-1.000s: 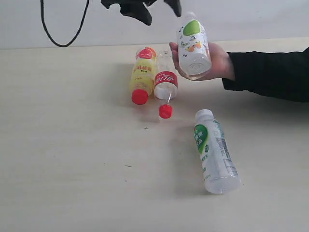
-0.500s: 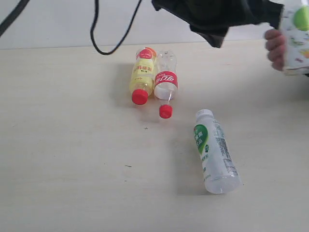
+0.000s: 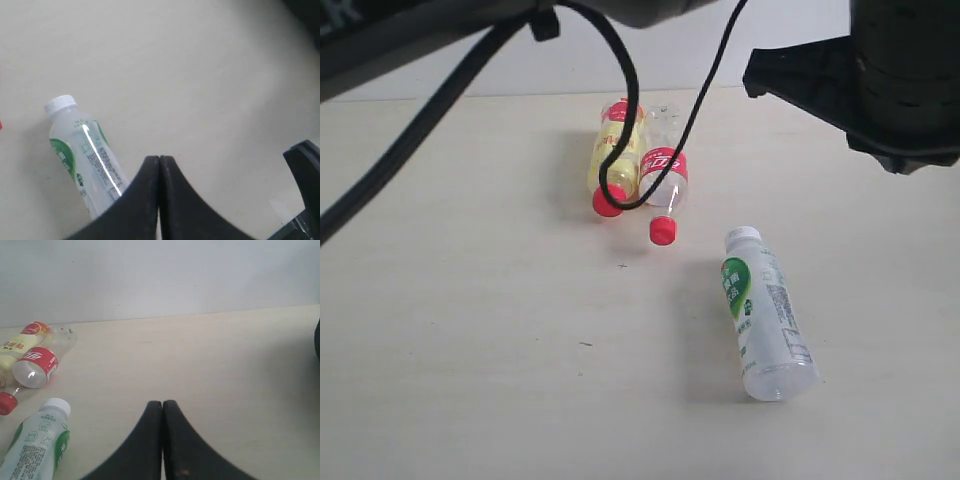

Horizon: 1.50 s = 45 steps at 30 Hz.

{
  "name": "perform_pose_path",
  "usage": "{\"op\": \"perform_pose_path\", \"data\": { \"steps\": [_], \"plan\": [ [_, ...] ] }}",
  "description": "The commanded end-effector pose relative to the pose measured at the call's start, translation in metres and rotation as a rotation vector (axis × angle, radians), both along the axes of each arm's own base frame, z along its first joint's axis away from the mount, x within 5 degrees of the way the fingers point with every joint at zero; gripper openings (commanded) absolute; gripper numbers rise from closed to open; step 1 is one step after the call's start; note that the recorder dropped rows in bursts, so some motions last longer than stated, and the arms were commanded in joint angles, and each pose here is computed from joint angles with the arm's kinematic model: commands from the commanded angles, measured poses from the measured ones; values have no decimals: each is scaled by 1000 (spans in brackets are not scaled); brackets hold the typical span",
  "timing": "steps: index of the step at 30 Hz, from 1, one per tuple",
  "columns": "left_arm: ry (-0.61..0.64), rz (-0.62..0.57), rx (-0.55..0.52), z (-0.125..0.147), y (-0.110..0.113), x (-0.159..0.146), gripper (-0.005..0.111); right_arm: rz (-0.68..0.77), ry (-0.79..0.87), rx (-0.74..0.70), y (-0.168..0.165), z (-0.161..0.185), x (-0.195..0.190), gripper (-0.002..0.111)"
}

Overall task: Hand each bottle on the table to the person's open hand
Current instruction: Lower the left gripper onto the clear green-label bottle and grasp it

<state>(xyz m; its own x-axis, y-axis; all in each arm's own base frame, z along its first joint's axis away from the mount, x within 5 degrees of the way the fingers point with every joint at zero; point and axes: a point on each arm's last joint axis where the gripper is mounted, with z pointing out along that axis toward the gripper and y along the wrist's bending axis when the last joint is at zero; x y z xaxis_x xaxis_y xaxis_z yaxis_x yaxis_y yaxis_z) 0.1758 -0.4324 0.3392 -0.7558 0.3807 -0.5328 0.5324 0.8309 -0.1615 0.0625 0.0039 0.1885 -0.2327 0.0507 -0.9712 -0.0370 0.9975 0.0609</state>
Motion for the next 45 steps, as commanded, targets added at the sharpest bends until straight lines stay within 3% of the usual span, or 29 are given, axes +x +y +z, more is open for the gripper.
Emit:
{"op": "perform_pose_path", "data": {
  "steps": [1,5,11,18,21,26,32,40,45],
  "plan": [
    [26,30,-22,2,0,-8,1,-5,-1,-7,0,-1,0,0],
    [44,66,25,-14,2,-7,1,-5,-1,-7,0,-1,0,0],
    [101,179,153,-61,12,-1,1,-5,-1,-7,0,-1,0,0],
    [162,191,265,-104,14,0,4,-5,-1,-7,0,-1,0,0],
    [182,222,266,-110,15,5,15,-5,-1,-7,0,-1,0,0],
    [277,275,239,-114,18,14,48,-5,-1,-7,0,-1,0,0],
    [286,333,212,-114,27,35,75,-5,-1,-7,0,-1,0,0],
    [311,312,80,-135,8,41,80,-5,-1,-7,0,-1,0,0],
    [329,324,129,-161,5,44,80,-5,-1,-7,0,-1,0,0]
  ]
}}
